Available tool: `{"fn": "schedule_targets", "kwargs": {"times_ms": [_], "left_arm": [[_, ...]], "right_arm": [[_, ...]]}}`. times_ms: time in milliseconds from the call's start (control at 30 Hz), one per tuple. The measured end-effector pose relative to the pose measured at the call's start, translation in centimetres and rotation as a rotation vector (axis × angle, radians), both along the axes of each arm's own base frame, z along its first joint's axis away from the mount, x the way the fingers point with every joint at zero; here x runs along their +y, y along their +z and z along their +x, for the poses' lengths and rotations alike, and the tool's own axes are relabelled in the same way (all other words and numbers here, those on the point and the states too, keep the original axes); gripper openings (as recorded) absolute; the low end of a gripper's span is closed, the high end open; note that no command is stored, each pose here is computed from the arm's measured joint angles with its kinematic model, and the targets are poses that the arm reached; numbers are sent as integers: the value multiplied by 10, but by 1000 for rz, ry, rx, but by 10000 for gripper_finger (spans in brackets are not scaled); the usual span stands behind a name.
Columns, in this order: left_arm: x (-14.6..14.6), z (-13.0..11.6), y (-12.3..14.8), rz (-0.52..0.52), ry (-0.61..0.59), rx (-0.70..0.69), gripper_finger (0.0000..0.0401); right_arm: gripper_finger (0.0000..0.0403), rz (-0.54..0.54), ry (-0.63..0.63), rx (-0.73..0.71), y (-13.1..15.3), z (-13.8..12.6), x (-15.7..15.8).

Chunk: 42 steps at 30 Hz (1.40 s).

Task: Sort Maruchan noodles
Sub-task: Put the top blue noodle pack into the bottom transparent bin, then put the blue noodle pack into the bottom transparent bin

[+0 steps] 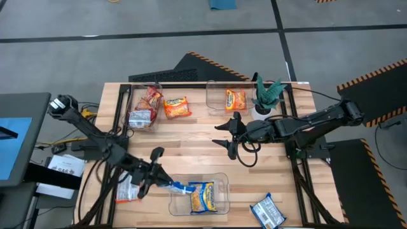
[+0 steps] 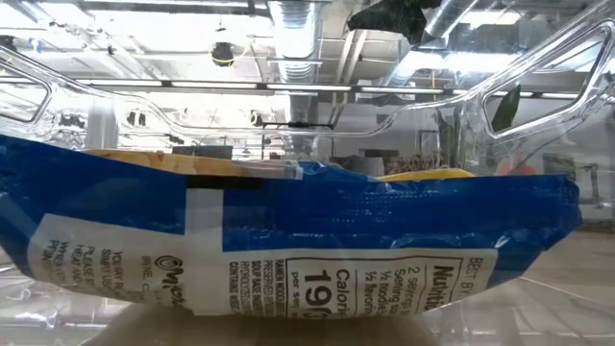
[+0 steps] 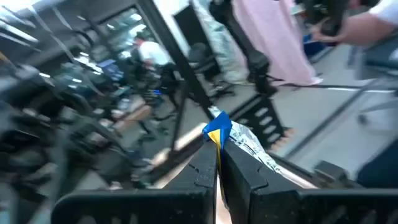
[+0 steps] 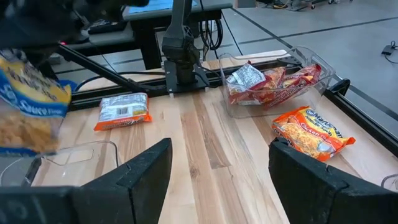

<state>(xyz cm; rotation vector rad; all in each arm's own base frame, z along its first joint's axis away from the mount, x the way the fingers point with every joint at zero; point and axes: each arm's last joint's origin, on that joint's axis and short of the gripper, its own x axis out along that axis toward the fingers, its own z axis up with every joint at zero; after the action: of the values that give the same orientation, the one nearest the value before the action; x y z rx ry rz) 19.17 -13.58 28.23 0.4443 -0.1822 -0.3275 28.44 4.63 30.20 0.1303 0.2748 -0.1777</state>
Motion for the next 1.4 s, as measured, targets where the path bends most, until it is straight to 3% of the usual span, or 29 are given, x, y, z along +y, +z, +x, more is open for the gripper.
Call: {"fn": "schedule_targets", "kwargs": {"times_ms": [267,633,767,1133,1267,1400], "left_arm": [[-7,19,-18,-41,-138,39,0],[-16,55,-63,-26,-96,78,7],[-12,58,-63,-71,-109,84,43],[-9,57,-56,-126,-131,90,213],[-1,45,-35,-93,-100,44,239],[18,24,-8,-70,1,33,243]], "right_arm": [[285,0,0,0,0,0,0],[285,1,0,-6,1,0,0],[285,13,5,-4,0,0,2],[285,17,7,3,2,-3,2],[285,74,9,-3,7,-9,1],[285,217,79,49,11,-25,4]]}}
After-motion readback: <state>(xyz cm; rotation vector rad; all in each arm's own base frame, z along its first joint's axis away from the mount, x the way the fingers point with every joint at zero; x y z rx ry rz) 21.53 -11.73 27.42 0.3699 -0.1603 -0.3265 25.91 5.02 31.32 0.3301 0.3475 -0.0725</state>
